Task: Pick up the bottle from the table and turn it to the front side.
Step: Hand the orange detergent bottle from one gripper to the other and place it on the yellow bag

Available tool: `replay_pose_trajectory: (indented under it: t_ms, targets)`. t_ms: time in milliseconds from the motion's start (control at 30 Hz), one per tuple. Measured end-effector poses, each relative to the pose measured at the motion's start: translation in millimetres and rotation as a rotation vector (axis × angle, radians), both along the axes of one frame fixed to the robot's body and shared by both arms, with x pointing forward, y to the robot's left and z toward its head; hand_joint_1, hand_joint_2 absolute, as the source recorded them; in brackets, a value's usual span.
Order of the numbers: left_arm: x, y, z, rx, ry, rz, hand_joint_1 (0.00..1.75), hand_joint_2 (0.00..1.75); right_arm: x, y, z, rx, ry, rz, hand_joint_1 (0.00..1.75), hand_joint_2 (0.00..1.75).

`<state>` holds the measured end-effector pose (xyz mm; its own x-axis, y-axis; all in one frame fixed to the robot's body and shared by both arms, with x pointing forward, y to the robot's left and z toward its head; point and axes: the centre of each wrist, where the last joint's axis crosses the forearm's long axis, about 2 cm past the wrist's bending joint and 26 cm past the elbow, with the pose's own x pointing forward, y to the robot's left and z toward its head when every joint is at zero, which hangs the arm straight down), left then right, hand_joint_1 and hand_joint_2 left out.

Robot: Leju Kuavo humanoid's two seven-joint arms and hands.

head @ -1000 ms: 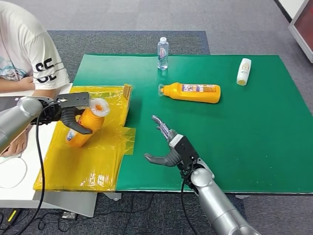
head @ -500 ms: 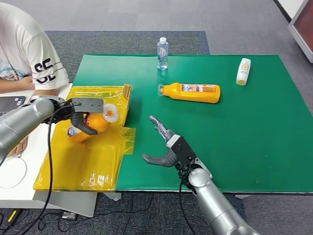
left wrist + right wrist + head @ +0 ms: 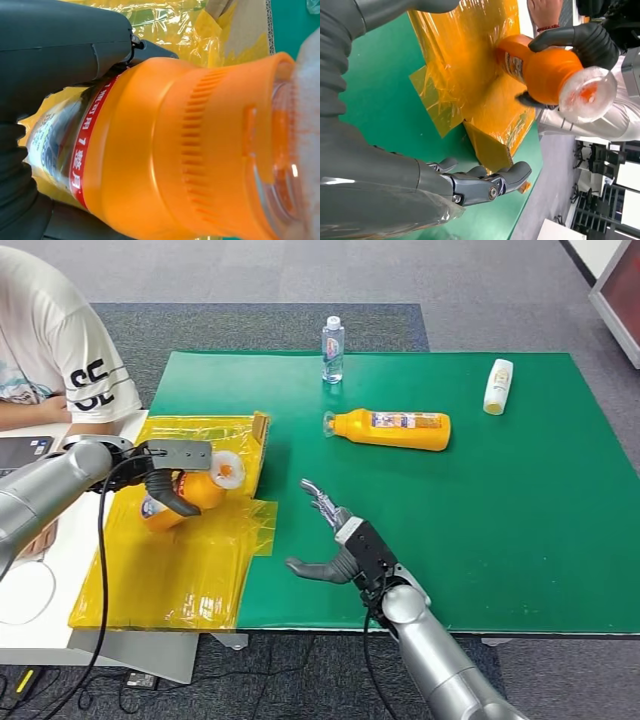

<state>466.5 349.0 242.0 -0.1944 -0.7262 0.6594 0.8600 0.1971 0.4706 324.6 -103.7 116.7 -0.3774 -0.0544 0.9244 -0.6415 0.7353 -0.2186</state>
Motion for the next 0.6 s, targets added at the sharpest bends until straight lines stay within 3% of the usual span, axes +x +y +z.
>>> replay_pose_trajectory:
  t_ms: [600]
  targets:
    - [-3.3,18.5,-0.2,-0.017,-0.030,0.030,0.00,1.75,-1.3,2.1,-0.2,-0.003,-0.001,0.008,0.00,1.75]
